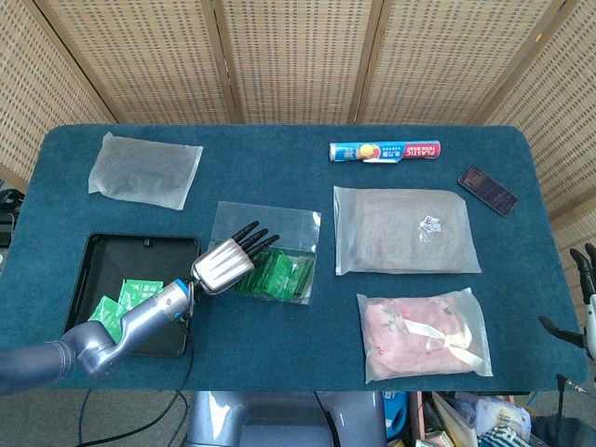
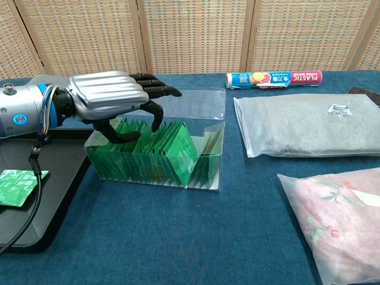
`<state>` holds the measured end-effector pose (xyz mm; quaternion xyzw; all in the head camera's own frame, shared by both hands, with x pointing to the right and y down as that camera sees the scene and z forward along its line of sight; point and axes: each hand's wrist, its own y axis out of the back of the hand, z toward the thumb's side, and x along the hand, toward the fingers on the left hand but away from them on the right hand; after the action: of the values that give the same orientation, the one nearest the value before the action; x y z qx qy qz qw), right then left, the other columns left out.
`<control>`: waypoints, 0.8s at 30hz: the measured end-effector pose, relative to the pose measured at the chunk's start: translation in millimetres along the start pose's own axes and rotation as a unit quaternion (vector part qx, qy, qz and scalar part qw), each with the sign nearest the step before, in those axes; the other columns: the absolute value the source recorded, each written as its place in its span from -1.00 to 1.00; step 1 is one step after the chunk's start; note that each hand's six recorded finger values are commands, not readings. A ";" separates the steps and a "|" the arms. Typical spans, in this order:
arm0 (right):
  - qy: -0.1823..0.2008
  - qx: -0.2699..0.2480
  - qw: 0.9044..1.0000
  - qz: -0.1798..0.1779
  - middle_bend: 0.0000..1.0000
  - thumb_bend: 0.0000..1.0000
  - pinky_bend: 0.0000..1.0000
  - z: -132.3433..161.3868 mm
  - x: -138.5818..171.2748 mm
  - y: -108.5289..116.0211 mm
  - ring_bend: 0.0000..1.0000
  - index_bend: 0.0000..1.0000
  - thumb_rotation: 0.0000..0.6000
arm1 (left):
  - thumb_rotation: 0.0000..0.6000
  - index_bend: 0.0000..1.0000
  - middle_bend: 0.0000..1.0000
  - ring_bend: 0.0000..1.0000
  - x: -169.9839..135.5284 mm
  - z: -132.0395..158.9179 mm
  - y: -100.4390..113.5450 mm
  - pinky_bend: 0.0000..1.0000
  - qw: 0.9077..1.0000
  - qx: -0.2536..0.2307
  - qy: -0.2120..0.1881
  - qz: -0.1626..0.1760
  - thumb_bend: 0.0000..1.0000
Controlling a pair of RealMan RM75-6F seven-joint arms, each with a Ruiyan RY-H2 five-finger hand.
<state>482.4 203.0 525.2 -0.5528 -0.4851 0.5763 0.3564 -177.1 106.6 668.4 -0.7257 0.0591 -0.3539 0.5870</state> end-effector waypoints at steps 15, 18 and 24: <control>0.002 -0.010 1.000 0.000 -1.00 -1.00 -1.00 0.4 -0.5 0.1 -1.00 -1.00 1.00 | 1.00 -0.16 -1.00 -1.00 2.9 4.4 -8.7 -1.00 1.000 -0.011 0.002 -0.004 -0.06; 0.001 -0.011 1.000 0.000 -1.00 -1.00 -1.00 0.2 -0.6 0.1 -1.00 -1.00 1.00 | 1.00 -0.16 -1.00 -1.00 2.9 3.8 -9.3 -1.00 1.000 -0.011 0.003 -0.004 -0.06; 0.002 -0.013 1.000 0.000 -1.00 -1.00 -1.00 0.5 -0.7 0.5 -1.00 -1.00 1.00 | 1.00 -0.12 -1.00 -1.00 2.5 2.2 -9.5 -1.00 1.000 -0.010 0.005 -0.004 -0.06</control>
<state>482.1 202.1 524.9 -0.5580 -0.4919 0.5691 0.3504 -177.1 110.0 677.9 -0.7297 0.0629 -0.3591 0.5785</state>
